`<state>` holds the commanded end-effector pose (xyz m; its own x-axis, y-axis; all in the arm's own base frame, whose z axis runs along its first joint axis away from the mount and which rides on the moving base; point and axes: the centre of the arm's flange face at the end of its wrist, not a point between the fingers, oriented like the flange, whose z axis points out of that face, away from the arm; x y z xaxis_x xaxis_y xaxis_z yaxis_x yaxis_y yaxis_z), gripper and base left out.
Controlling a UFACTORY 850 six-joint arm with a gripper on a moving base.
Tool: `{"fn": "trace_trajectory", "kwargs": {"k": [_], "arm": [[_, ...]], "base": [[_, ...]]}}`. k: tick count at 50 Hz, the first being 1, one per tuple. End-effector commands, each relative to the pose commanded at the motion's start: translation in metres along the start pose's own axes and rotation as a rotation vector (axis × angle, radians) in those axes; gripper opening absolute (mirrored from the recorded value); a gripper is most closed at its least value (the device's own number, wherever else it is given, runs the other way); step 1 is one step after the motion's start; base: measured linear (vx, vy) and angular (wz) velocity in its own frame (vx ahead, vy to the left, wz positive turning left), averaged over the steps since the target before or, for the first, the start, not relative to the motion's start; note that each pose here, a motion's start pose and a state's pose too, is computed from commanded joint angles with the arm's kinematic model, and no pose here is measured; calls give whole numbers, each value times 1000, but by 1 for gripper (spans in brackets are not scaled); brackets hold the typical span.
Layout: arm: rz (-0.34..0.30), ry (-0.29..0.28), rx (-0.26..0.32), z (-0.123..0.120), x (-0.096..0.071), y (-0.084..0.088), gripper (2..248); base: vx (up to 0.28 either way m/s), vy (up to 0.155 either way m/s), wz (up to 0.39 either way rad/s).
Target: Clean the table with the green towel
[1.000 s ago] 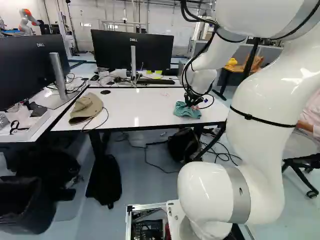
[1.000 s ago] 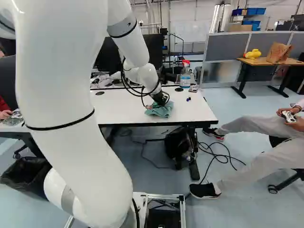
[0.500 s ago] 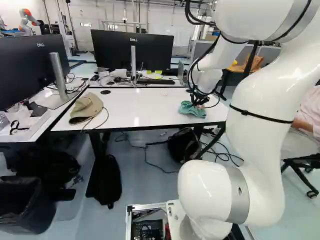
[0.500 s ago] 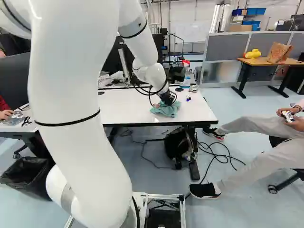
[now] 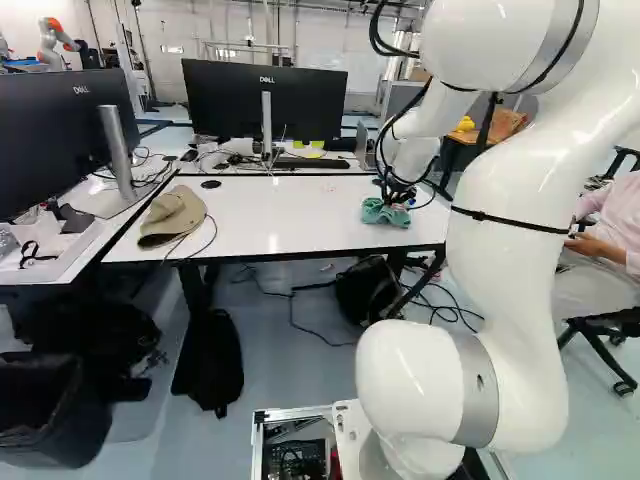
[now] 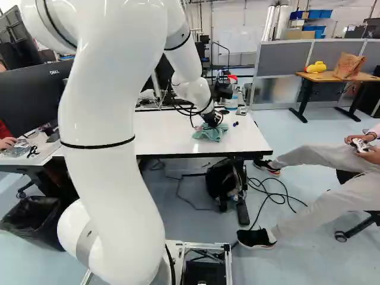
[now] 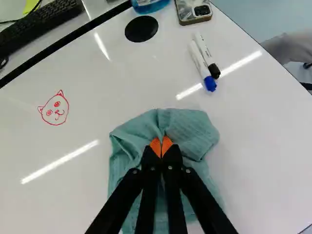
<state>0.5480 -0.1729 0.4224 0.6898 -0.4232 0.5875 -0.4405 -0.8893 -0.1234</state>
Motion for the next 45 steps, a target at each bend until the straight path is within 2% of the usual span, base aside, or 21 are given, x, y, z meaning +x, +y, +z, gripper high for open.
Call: {"fn": "trace_trajectory", "kwargs": {"k": [12, 26, 36, 45], "arm": [[-18, 7, 16, 11, 10, -16, 23], [-20, 7, 17, 11, 10, -17, 23], [-22, 19, 21, 3, 12, -19, 23], [-36, 32, 35, -10, 12, -29, 23]], "base": [[0, 0, 0], [0, 0, 0], [0, 0, 0], [0, 0, 0]]}}
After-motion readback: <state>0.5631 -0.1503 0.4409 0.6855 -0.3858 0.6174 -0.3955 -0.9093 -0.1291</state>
